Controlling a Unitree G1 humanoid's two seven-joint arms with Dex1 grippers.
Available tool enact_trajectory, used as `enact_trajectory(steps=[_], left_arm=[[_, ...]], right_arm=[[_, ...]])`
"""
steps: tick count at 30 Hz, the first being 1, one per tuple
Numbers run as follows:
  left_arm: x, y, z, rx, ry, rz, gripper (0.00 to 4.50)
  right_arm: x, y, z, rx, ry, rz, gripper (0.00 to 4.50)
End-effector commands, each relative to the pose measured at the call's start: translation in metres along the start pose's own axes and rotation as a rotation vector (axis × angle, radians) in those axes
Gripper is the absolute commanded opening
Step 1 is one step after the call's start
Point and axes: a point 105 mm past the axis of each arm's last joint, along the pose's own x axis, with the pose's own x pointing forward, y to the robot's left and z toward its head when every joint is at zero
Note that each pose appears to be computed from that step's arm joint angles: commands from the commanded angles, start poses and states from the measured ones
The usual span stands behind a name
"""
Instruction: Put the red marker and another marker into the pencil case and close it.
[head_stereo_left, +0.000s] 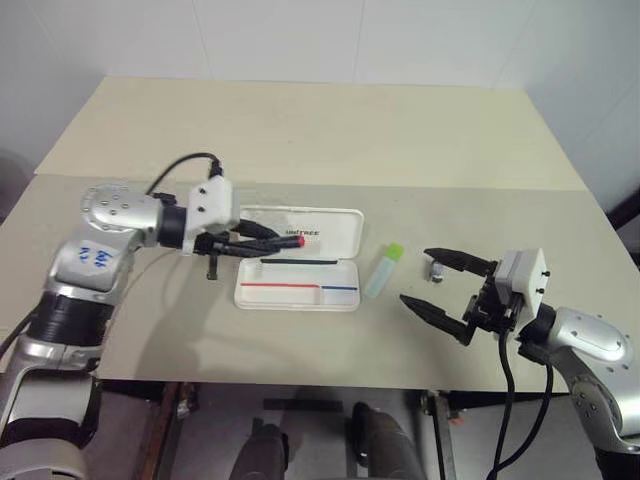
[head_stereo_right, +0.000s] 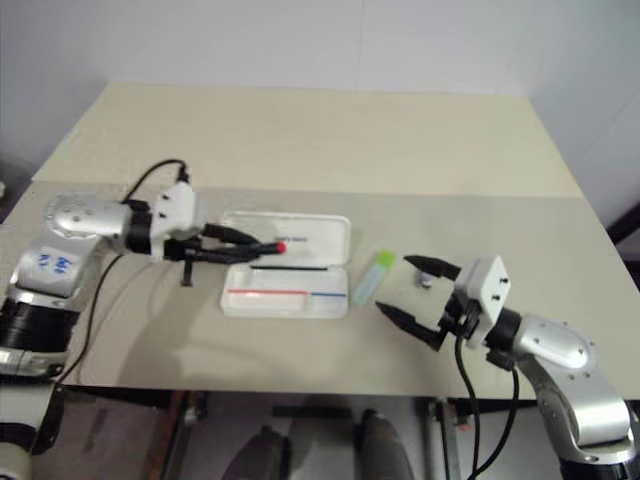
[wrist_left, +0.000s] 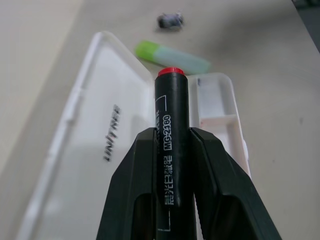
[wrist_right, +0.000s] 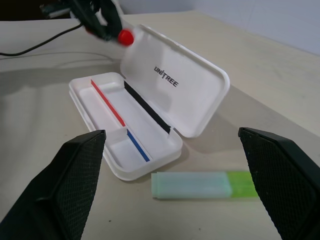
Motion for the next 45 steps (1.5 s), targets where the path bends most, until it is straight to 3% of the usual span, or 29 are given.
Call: enact_trajectory(steps=[1, 9, 23, 34, 35, 40, 45], left_arm=[[0.009, 0.005, -0.003, 0.082, 0.051, -0.045, 0.59], [0.045, 0.026, -0.006, 0.115, 0.059, -0.024, 0.59], [0.081, 0.017, -0.004, 0.082, 0.074, -0.050, 0.59], [0.083, 0.010, 0.009, 0.073, 0.057, -0.038, 4.28], [0.082, 0.009, 0.010, 0.073, 0.057, -0.037, 4.44], [0.079, 0.006, 0.022, 0.078, 0.013, -0.008, 4.44], [0.065, -0.009, 0.042, 0.051, -0.157, -0.011, 4.44]], right_arm=[[-0.004, 0.001, 0.013, -0.051, -0.036, -0.035, 4.50], [-0.009, 0.005, 0.009, -0.046, -0.026, -0.083, 4.50], [-0.004, 0.007, 0.007, -0.049, -0.023, -0.115, 4.50], [-0.003, 0.004, 0.006, -0.055, -0.024, -0.119, 4.50], [-0.003, 0.004, 0.006, -0.055, -0.023, -0.119, 4.50], [-0.001, 0.002, 0.002, -0.059, -0.002, -0.128, 4.50], [0.006, -0.010, 0.001, -0.057, 0.007, -0.234, 4.50]])
